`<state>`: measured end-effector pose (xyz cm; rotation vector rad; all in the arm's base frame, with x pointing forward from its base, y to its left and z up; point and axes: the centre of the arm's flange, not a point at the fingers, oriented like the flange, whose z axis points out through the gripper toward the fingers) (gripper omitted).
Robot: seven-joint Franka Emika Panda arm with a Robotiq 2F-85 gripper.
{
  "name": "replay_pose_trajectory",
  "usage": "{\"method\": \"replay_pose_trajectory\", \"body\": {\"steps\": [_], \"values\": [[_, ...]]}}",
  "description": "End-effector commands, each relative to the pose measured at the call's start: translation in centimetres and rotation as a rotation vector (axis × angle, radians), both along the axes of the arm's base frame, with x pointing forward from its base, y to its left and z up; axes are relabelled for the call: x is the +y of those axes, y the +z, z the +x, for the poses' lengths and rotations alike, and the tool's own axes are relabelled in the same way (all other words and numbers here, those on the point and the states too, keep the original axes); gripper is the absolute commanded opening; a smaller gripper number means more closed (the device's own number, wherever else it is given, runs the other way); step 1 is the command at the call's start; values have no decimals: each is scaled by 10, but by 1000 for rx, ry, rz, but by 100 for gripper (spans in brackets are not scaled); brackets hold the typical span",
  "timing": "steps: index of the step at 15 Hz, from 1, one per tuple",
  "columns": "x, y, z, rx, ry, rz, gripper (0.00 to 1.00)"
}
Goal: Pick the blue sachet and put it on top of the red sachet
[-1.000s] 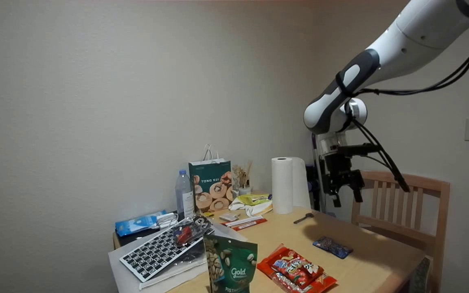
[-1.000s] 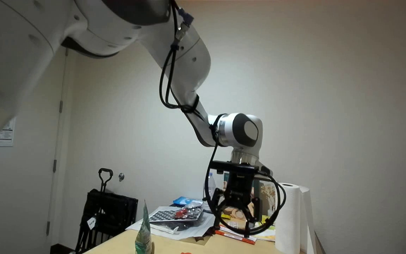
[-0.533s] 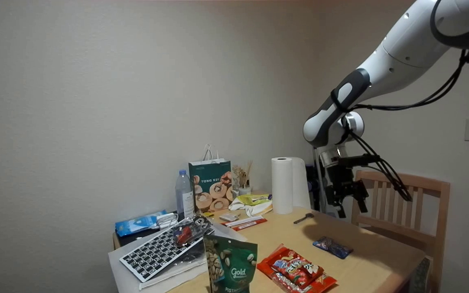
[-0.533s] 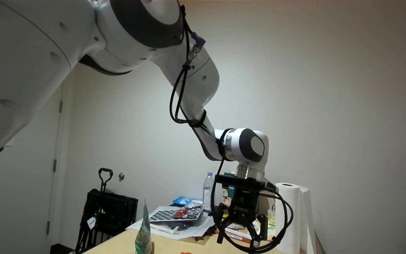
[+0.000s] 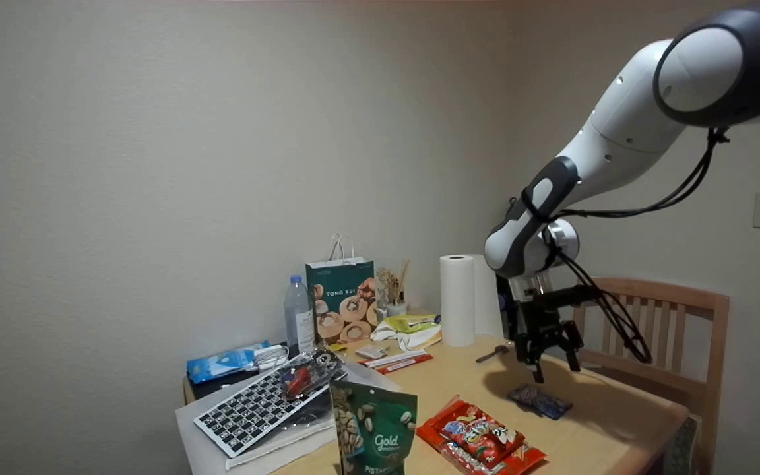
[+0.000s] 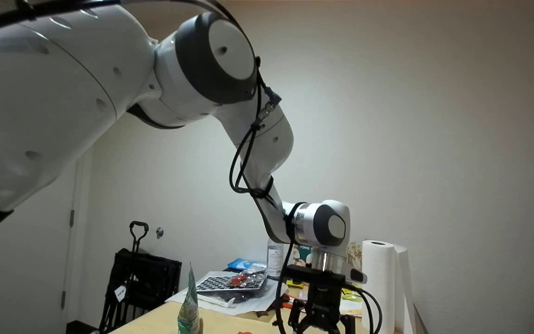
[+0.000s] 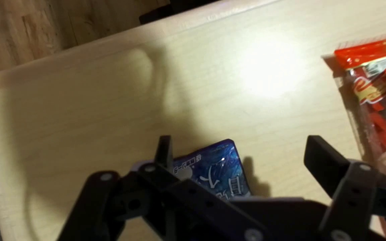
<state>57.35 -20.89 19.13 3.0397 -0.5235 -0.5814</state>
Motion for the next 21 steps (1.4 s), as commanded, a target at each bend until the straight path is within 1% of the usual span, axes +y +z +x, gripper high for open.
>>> {"method": "replay_pose_trajectory", "body": {"steps": [1,2,4,7,8,9,13,15,16,19,21], "values": [[-11,-39,14,77,-48,-3,100],[-2,-28,3,36,-18,-7,100],[-4,-44,4,65,-20,-5,100],[-6,-45,7,68,-20,-5,100],[-9,-49,15,46,1,-24,100],[-13,-53,25,41,16,-43,100],[-25,-65,55,75,64,-90,100],[-25,-68,58,82,57,-102,100],[-17,-64,45,57,55,-82,100],[-18,-71,50,65,58,-86,100],[-23,-77,58,93,91,-81,100]]}}
